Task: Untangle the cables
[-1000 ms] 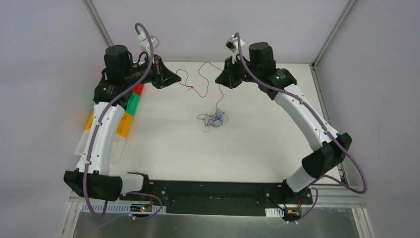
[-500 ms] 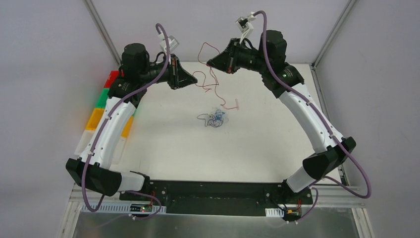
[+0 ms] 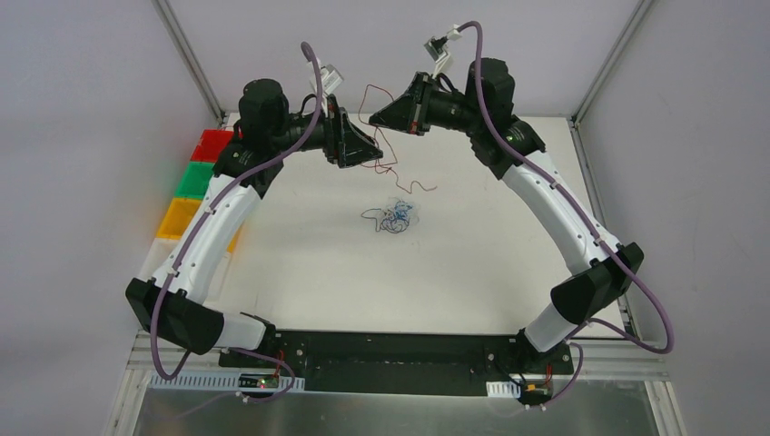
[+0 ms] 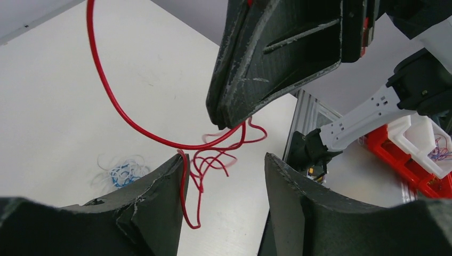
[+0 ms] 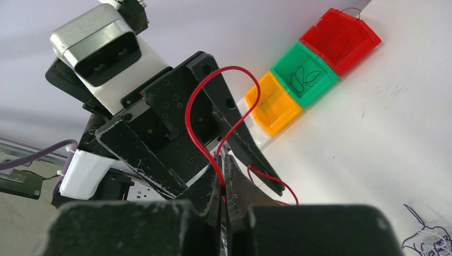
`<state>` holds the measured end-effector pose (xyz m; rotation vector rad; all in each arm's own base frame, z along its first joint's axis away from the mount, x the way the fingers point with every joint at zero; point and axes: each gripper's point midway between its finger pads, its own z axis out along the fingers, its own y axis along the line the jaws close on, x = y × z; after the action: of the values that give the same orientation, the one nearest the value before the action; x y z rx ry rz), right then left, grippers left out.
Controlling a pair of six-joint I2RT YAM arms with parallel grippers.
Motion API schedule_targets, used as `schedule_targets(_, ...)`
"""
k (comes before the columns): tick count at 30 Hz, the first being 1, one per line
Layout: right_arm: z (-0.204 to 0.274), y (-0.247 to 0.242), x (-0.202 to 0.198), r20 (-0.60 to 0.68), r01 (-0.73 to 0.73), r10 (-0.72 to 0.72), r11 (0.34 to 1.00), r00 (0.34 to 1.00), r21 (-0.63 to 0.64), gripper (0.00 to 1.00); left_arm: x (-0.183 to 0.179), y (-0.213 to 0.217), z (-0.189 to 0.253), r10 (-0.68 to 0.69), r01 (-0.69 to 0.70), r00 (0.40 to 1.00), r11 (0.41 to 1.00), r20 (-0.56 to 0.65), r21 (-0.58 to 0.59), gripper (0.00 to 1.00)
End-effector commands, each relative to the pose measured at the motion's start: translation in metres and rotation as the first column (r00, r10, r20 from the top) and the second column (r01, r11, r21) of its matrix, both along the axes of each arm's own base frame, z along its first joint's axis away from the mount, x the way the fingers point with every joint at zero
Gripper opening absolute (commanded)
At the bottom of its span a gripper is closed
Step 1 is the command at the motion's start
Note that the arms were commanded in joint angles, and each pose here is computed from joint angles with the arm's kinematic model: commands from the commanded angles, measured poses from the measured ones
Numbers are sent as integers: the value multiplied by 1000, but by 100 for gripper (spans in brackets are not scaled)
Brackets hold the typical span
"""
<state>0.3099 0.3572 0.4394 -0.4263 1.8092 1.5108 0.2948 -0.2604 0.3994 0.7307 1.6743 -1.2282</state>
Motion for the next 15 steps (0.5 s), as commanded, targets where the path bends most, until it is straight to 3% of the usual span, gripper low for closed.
schedule_targets(1, 18, 7, -11, 28, -47, 46, 998, 999, 50, 0, 4, -4, 14, 24, -23, 999, 998, 21, -55, 55)
schedule_targets(4, 18, 9, -13, 24, -54, 53, 997, 998, 52, 0, 14, -3, 15, 68, -67, 998, 996, 17, -64, 56)
schedule_targets(15, 9, 10, -8, 6, -32, 32, 999, 999, 39, 0, 12, -13, 33, 16, -19, 1000, 988, -20, -151, 61)
